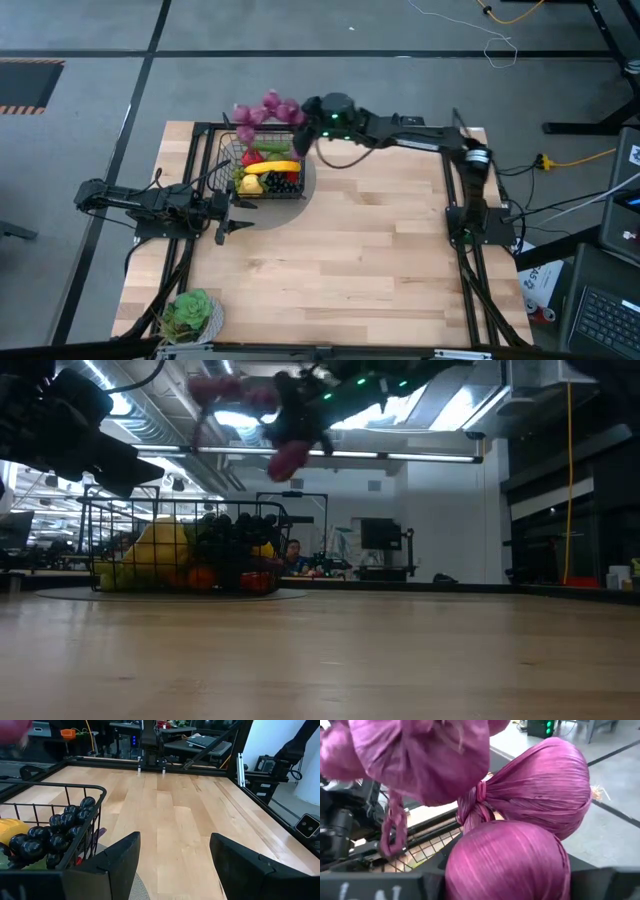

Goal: Build produce basket
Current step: Put the garlic into the wire basket

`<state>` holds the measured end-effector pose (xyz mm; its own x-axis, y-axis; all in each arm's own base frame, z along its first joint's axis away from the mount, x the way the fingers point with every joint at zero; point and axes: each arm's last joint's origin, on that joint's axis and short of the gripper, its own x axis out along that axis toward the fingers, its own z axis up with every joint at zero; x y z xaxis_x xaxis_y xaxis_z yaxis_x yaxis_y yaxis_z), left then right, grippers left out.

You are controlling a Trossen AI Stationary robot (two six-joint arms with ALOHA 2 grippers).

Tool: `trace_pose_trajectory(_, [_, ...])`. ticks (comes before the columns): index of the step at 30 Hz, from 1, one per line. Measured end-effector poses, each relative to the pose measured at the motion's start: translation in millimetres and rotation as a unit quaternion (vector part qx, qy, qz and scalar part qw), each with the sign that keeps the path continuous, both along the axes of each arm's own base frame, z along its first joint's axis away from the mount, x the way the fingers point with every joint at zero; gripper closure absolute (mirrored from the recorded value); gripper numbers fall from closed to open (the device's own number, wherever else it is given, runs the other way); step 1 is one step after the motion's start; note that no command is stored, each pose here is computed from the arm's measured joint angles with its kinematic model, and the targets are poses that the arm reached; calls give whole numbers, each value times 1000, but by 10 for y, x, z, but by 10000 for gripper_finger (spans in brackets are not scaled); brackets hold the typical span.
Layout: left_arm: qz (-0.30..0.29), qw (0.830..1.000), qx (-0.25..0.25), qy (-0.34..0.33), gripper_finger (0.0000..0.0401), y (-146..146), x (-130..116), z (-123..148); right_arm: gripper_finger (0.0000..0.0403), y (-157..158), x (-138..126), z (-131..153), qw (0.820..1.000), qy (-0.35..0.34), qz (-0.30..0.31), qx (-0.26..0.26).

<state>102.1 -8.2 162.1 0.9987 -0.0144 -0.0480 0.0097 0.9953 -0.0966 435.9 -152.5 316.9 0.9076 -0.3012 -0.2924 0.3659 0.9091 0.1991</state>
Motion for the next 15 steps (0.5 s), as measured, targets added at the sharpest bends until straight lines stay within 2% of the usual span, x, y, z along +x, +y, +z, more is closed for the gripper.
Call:
trace_pose_trajectory(3, [0,1000,0,0,166,0,0,0,255,10,209,-162,1000,17,4,10])
trace_pose_trajectory(6, [0,1000,0,0,166,0,0,0,255,30,339,-300,999,39,-18,21])
trace_pose_trajectory(10, [0,1000,0,0,166,0,0,0,254,43,414,-442,998,54,-27,32])
trace_pose_trajectory(15, [0,1000,0,0,166,0,0,0,253,93,410,-489,995,73,-28,58])
